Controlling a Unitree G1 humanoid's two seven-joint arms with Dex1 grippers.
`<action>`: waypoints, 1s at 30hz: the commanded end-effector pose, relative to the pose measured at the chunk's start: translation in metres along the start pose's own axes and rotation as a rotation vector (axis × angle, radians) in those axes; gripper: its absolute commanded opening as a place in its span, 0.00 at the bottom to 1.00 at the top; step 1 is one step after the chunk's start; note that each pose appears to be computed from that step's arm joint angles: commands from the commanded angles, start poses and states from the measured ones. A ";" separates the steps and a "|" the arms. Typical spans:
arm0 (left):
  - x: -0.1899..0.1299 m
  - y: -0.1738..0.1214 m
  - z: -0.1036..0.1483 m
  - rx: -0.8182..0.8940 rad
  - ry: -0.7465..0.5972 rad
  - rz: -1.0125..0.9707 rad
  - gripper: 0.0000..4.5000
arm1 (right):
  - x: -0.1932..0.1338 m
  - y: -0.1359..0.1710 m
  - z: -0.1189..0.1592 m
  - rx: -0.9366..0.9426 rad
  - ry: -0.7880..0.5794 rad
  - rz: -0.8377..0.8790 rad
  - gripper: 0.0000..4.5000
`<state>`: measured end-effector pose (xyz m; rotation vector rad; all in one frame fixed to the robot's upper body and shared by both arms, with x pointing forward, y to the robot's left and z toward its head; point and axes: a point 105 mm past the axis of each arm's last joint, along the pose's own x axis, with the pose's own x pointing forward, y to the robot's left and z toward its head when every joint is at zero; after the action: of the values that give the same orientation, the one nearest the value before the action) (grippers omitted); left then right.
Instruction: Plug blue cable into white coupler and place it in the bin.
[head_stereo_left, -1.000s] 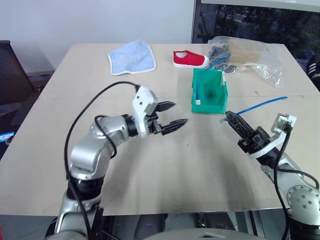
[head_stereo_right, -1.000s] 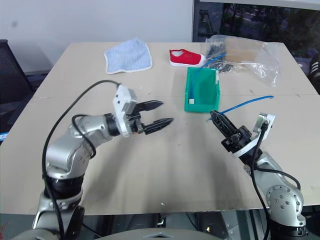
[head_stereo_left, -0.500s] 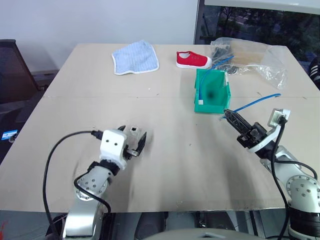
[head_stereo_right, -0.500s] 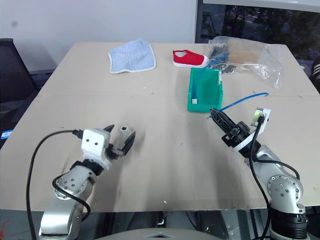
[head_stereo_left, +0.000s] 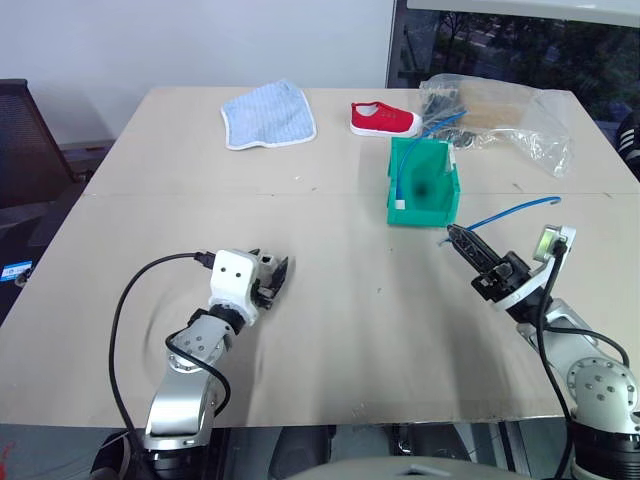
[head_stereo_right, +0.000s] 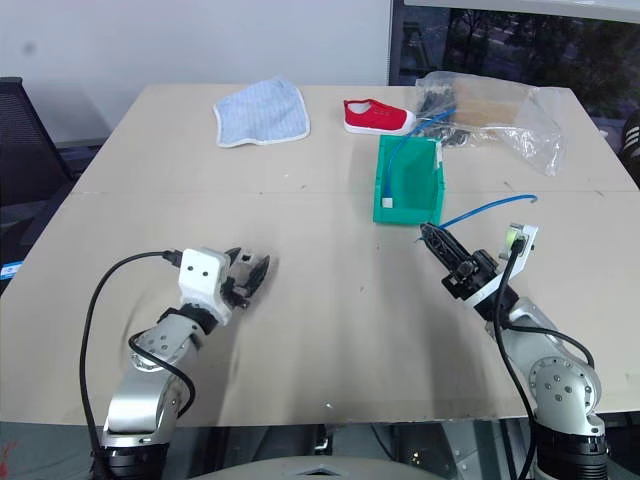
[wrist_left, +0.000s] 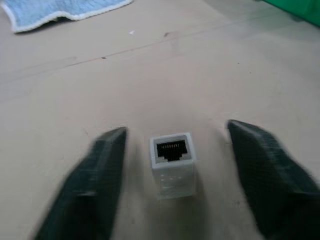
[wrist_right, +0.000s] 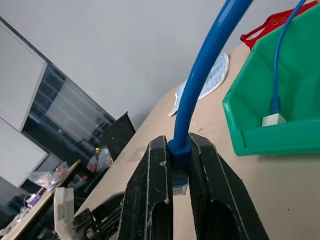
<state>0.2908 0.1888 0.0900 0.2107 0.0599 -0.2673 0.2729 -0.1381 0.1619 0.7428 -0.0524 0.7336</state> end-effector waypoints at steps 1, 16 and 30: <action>-0.002 0.001 0.004 0.021 -0.028 -0.012 0.17 | -0.001 0.012 0.013 -0.046 -0.054 0.026 0.00; 0.024 -0.087 0.033 0.005 -0.133 -0.829 0.12 | 0.026 0.039 0.001 -0.309 0.230 0.253 0.00; 0.064 -0.139 0.043 0.355 -0.106 -1.457 0.12 | 0.047 0.024 -0.049 -0.799 0.479 0.532 0.00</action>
<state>0.3171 0.0318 0.0947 0.4573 0.0773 -1.7245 0.2847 -0.0682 0.1448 -0.2003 -0.0458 1.2566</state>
